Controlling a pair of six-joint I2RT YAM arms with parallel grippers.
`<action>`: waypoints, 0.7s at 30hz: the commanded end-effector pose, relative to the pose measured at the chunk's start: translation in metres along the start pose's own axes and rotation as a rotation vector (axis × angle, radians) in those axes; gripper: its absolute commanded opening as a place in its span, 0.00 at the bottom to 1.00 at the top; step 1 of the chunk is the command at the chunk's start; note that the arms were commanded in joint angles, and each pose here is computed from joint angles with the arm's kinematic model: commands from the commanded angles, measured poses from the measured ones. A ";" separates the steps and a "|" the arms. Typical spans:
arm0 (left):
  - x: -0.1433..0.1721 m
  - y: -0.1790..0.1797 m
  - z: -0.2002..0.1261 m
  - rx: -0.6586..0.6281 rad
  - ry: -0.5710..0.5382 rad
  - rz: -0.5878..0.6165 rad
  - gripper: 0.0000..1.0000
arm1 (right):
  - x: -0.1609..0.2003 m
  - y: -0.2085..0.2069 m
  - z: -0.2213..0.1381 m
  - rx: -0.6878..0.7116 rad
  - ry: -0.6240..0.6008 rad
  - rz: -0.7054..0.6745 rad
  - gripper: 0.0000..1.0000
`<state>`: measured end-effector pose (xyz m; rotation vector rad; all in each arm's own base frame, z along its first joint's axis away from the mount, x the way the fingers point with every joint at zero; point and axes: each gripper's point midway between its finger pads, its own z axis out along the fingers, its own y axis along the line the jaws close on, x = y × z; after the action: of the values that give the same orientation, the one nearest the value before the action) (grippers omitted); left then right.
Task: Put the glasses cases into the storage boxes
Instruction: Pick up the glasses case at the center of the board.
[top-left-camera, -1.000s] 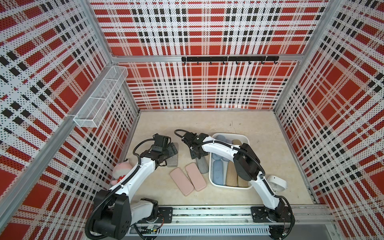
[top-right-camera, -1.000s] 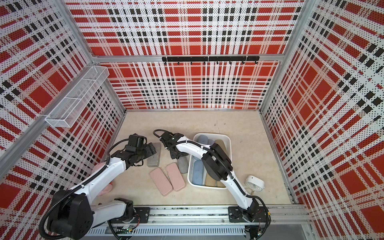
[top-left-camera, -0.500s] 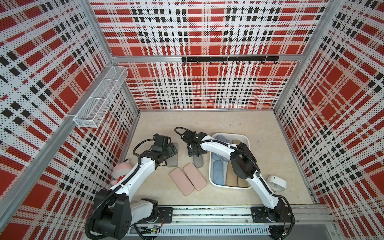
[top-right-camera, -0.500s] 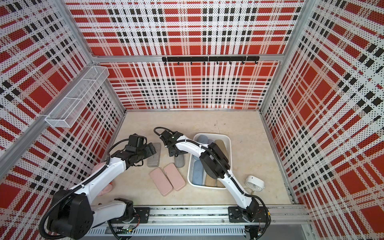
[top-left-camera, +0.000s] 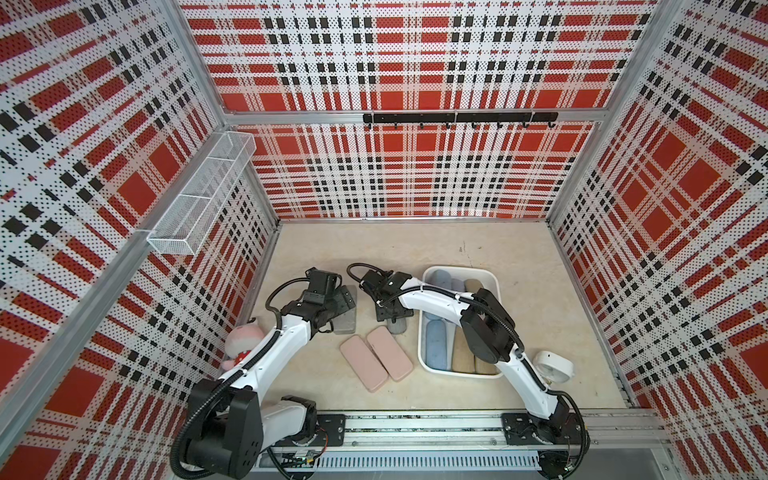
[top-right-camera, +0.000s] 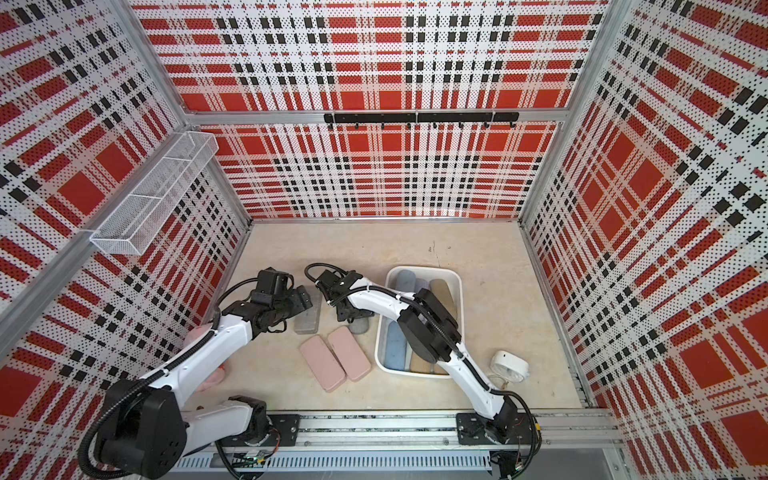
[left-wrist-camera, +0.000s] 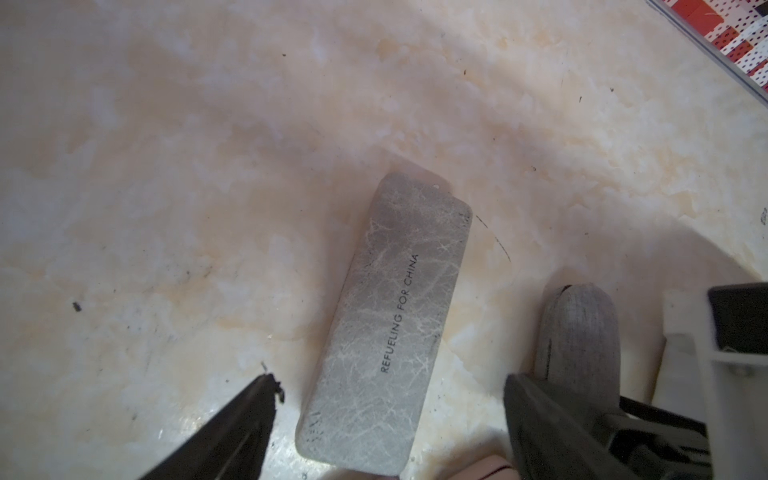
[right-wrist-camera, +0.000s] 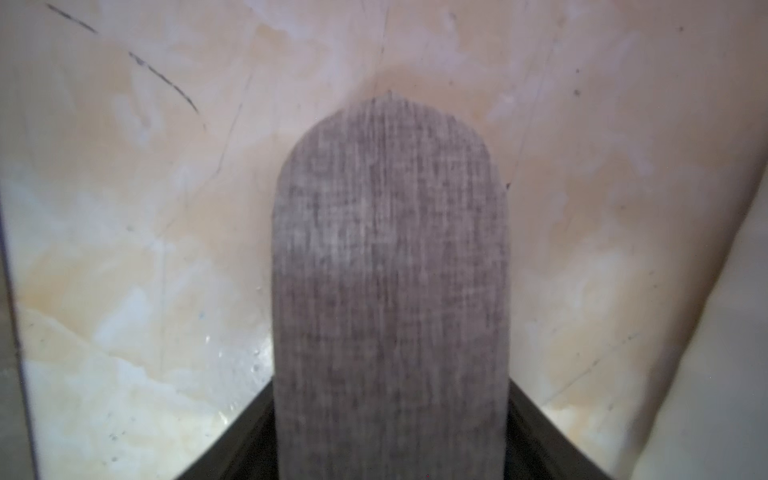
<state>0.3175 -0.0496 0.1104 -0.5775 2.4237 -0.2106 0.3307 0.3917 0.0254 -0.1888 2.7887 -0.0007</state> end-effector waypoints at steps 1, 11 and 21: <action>-0.002 0.000 -0.001 0.010 -0.013 -0.001 0.89 | -0.003 -0.003 -0.020 0.013 -0.023 0.027 0.64; 0.003 0.000 0.007 0.011 0.006 0.000 0.90 | -0.023 -0.006 -0.069 0.002 -0.126 0.047 0.54; -0.001 -0.014 0.009 0.059 0.028 0.041 0.91 | -0.033 -0.062 -0.149 0.015 -0.264 0.133 0.54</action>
<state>0.3191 -0.0563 0.0970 -0.5559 2.4637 -0.2377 0.3175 0.3584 0.1532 -0.0757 2.5965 0.0787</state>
